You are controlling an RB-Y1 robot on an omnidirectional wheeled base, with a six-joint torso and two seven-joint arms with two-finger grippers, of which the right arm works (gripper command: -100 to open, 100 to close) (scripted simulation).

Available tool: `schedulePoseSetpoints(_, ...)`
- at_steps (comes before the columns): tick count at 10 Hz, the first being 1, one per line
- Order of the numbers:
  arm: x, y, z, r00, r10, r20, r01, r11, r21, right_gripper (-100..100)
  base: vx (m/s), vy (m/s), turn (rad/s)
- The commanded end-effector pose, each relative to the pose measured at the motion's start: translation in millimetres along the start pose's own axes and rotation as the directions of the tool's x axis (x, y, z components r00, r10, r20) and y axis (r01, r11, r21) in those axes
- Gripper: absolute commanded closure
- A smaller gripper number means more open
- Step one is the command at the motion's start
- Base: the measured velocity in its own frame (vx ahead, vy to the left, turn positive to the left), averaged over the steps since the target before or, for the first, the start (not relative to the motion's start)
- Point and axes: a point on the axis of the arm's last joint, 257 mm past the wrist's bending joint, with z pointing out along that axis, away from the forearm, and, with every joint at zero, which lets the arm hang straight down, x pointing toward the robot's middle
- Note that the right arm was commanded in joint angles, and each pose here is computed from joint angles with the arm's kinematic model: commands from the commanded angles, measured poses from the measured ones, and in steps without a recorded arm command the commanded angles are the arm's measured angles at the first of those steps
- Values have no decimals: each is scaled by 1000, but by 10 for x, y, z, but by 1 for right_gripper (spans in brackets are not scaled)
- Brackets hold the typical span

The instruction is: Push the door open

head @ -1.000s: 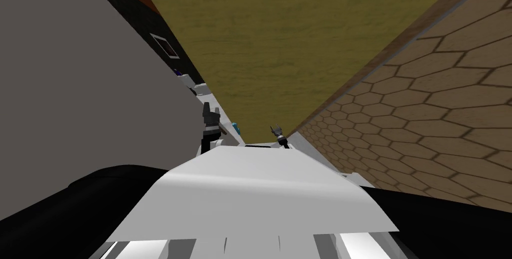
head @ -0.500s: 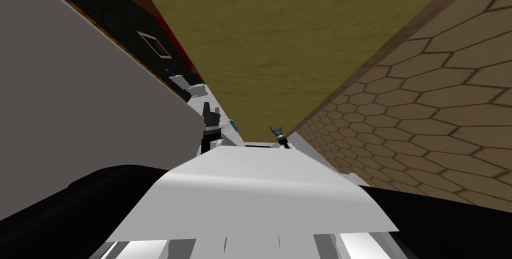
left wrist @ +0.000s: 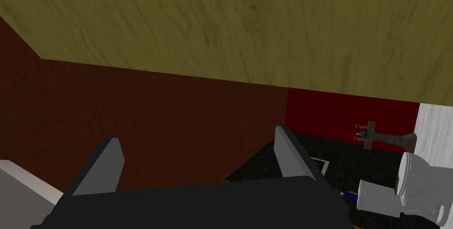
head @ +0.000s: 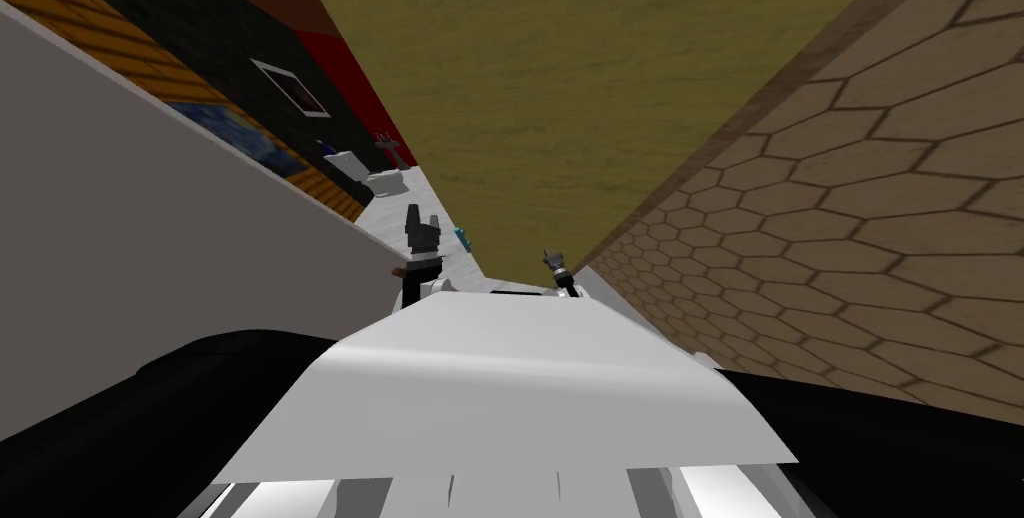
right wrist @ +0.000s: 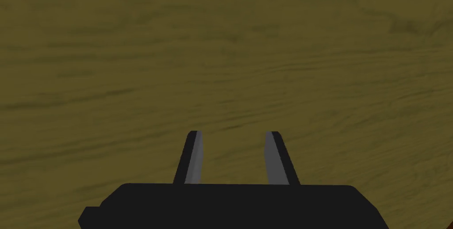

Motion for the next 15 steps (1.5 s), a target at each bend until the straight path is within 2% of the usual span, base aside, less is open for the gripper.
schedulePoseSetpoints(1,-15,-166,50,1000,-21,-1,21,999,34,-100,105,-66,-138)
schedulePoseSetpoints(6,-15,-199,150,999,-34,-3,34,997,71,-100,18,3,-89)
schedulePoseSetpoints(10,-13,-158,239,999,-32,-5,32,995,99,-100,-146,110,-33)
schedulePoseSetpoints(15,-11,-67,314,1000,-19,-4,20,993,116,-100,-186,102,25)
